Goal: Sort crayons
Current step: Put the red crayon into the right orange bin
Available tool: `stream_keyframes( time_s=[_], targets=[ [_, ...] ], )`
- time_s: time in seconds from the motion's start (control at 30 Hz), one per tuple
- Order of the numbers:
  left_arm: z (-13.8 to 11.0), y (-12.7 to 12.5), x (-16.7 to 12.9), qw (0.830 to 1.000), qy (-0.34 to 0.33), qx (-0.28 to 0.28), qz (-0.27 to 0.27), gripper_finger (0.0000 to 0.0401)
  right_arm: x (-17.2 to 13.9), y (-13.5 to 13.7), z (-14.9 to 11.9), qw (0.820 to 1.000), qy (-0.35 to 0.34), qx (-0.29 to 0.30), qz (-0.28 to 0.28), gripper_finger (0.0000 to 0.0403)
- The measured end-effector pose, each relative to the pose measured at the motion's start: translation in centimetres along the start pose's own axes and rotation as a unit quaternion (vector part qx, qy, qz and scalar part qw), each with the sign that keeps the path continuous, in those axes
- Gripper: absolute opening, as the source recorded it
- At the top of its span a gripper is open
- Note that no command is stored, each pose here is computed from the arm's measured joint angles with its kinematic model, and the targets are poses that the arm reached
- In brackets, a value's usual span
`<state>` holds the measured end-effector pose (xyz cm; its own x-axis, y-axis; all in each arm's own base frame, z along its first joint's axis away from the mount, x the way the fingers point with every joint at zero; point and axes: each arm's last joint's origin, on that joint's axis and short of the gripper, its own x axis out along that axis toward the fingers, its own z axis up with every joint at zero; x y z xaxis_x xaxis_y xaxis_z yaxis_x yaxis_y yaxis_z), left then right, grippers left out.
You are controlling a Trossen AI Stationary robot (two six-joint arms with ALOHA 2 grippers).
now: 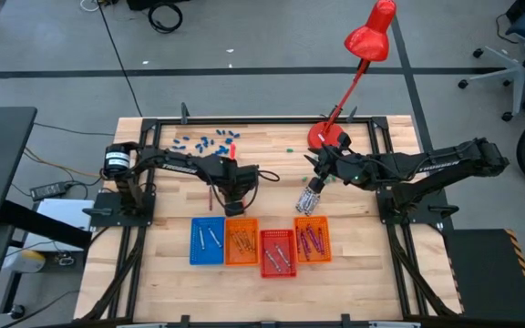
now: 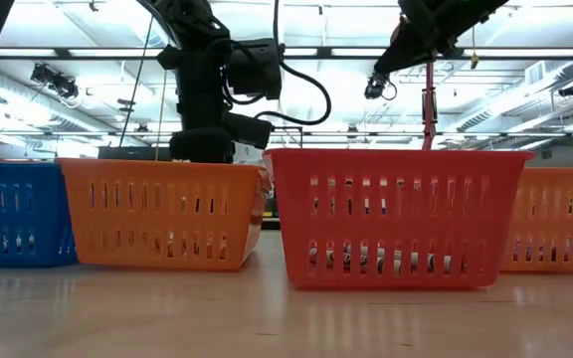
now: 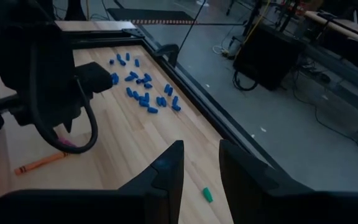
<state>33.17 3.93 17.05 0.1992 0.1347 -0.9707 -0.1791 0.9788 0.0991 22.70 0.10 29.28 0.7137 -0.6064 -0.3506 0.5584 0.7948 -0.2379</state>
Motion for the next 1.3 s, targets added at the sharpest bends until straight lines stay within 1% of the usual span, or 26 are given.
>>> stream_keyframes(
  time_s=[0.1, 0.33, 0.47, 0.57, 0.77, 0.87, 1.0, 1.07, 1.2, 1.3],
  targets=[
    [0.0, -0.1, 0.4, 1.0, 0.003, -0.005, -0.01, 0.0103, 0.0, 0.0, 0.0, 1.0, 0.0, 0.0, 0.0, 0.0106],
    [0.0, -0.3, 2.3, 0.999, 0.034, -0.002, -0.009, 0.0103, 0.0, 0.1, 0.0, 1.0, -0.001, 0.001, 0.012, 0.0106],
    [0.0, -0.4, 2.9, 0.999, 0.041, 0.008, -0.01, 0.0101, 0.0, 0.1, 0.1, 1.0, -0.003, 0.002, 0.013, 0.0106],
    [0.0, -0.4, 2.9, 0.999, 0.043, 0.021, -0.018, 0.0085, 0.0, 0.1, 0.1, 1.0, -0.002, 0.002, 0.013, 0.0106],
    [0.0, -0.1, 3.0, 0.998, 0.044, 0.028, -0.025, 0.0021, 0.0, 0.1, 0.1, 1.0, -0.002, 0.002, 0.013, 0.0106],
    [0.0, 0.3, 3.1, 0.998, 0.041, 0.024, -0.028, 0.0016, 0.0, 0.1, 0.1, 1.0, -0.002, 0.001, 0.013, 0.0106],
    [0.1, 0.9, 2.7, 0.999, 0.03, 0.019, -0.03, 0.0028, 0.0, 0.1, 0.1, 1.0, -0.002, 0.001, 0.013, 0.0106],
    [0.2, 1.1, 2.4, 0.999, 0.019, 0.016, -0.022, 0.0031, 0.0, 0.1, 0.1, 1.0, -0.002, 0.001, 0.013, 0.0106],
    [0.9, 1.5, 0.9, 0.999, -0.035, 0.008, -0.013, 0.003, 0.0, 0.1, 0.1, 1.0, -0.002, 0.001, 0.013, 0.0106],
    [1.7, 1.2, 0.1, 0.996, -0.085, 0.009, -0.018, 0.0031, 0.0, 0.1, 0.1, 1.0, -0.002, 0.001, 0.013, 0.0106]
  ],
)
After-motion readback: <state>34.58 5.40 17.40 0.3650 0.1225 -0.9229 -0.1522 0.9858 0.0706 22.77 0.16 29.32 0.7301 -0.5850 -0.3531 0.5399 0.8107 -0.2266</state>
